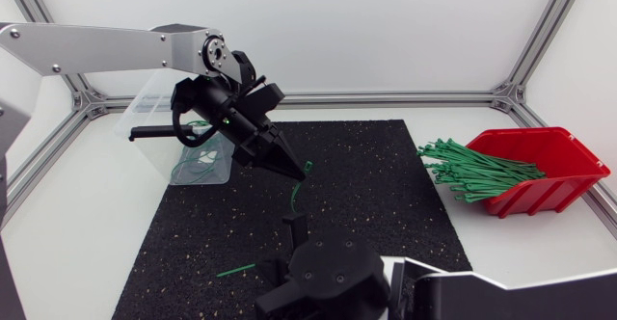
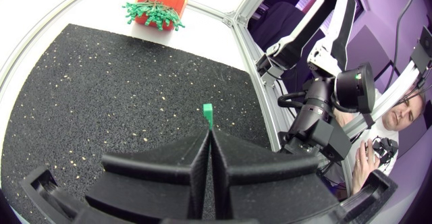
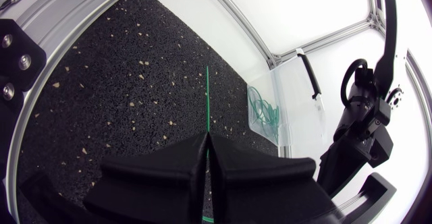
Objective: Take a green cable tie from the red box, thread the tail through the head to close it, then place it in the transparent bin on the left.
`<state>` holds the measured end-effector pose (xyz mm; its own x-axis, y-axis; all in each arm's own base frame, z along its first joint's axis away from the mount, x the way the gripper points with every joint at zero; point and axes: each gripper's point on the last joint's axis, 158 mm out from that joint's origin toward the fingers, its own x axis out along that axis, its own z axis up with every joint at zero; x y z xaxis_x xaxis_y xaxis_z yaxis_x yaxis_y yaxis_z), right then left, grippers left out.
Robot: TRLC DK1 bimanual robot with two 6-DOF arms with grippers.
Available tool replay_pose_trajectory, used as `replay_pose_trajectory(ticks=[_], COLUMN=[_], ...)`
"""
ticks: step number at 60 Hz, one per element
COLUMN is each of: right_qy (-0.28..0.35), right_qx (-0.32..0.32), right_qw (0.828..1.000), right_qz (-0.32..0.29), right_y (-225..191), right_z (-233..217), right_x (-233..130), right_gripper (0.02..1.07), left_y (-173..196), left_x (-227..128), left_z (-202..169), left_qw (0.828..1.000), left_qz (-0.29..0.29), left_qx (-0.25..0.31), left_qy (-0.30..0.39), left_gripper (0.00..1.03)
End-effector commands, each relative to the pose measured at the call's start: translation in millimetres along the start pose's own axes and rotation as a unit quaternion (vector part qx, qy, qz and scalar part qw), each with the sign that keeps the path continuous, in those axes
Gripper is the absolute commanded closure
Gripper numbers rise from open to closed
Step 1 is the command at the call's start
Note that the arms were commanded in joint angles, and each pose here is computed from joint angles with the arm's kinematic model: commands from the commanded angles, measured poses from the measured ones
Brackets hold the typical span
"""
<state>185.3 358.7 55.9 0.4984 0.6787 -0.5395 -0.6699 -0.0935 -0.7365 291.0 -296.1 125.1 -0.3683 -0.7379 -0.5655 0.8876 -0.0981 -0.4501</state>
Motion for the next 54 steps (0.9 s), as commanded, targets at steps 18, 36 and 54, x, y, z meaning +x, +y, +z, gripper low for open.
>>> replay_pose_trajectory(ticks=[18,36,54], right_qy=[-0.020,0.029,0.010], right_qx=[-0.002,-0.037,-0.021], right_qw=[1.000,0.998,0.997], right_qz=[0.008,-0.049,-0.070], right_y=[34.2,18.9,7.7], right_z=[-6.2,-27.7,-18.0], right_x=[-5.6,-1.3,-11.7], right_gripper=[1.02,1.02,1.02], left_y=[-11.9,-12.8,-13.3], left_x=[-3.2,-2.6,-3.1], left_z=[-1.8,-1.0,1.5], left_qw=[1.000,1.000,1.000], left_qz=[0.004,0.006,0.009], left_qx=[-0.013,-0.016,-0.016], left_qy=[-0.005,-0.006,-0.007], left_gripper=[1.00,1.00,1.00])
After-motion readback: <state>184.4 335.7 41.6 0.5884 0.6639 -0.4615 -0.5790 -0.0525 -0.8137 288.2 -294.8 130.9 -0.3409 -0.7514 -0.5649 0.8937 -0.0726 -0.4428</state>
